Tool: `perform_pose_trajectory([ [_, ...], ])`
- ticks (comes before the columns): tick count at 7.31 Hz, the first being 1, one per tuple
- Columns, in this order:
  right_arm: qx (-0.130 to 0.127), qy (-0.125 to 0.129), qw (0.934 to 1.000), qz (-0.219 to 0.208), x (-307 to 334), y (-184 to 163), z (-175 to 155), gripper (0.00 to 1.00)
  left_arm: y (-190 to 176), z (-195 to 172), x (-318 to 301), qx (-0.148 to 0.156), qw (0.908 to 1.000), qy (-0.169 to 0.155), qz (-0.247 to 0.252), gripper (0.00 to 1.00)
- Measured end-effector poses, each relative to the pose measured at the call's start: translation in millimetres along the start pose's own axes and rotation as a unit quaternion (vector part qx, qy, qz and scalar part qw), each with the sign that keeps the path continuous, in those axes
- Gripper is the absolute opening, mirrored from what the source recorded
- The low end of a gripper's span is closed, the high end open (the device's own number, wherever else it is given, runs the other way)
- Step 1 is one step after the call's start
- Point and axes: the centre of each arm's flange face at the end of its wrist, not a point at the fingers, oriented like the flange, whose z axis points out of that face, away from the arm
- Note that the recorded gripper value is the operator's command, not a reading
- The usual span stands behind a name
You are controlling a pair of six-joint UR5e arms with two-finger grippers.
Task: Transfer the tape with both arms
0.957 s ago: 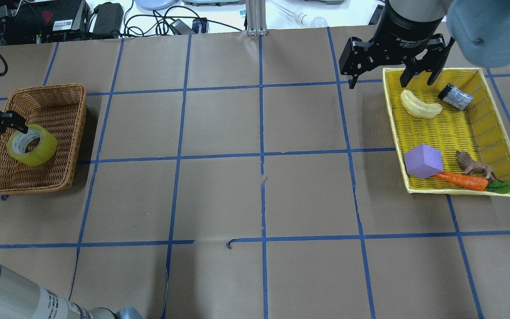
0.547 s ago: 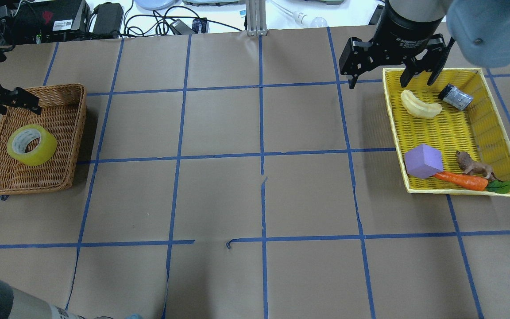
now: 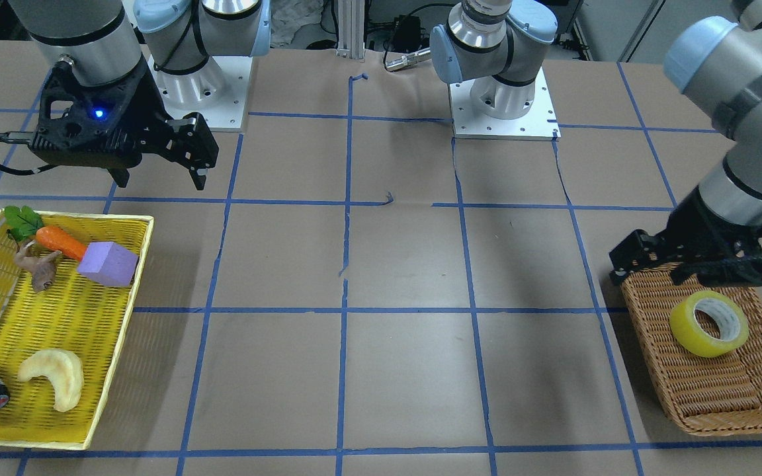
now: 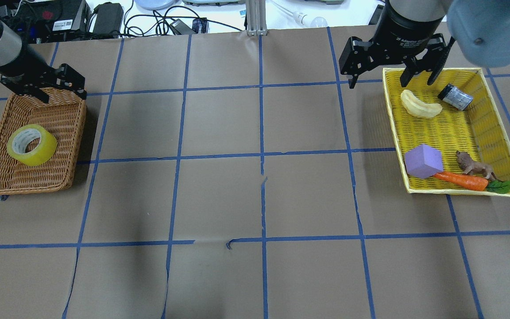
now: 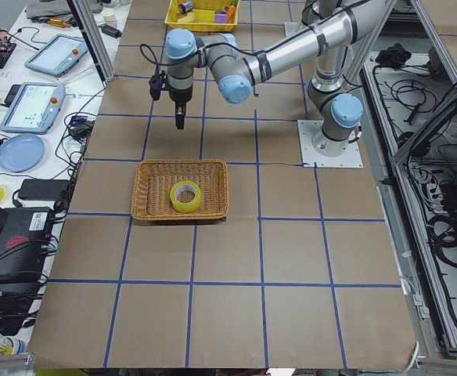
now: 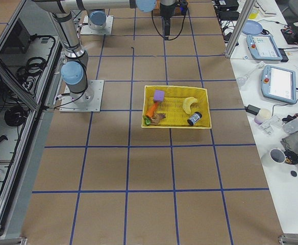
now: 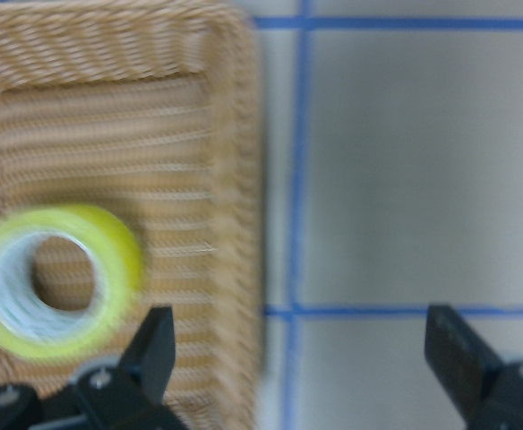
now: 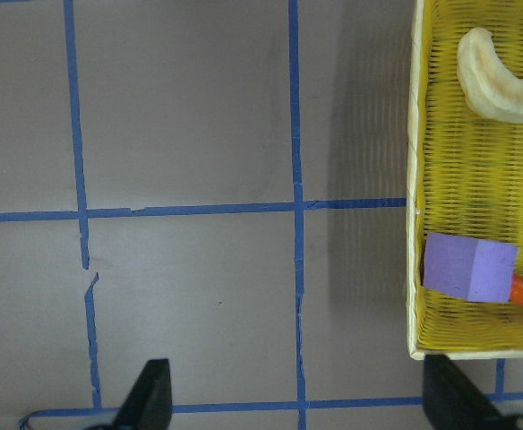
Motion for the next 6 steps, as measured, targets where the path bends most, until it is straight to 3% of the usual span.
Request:
perform_pose_trajectory([
  [3,0.0,0.0,1.0,-0.001,0,0,0,1.0,40,-34,100,-0.036,0.999,0.008,0.025,1.0],
  [6,0.0,0.0,1.0,-0.001,0,0,0,1.0,58,-47,148,-0.051,0.9976,0.009,0.046,1.0],
])
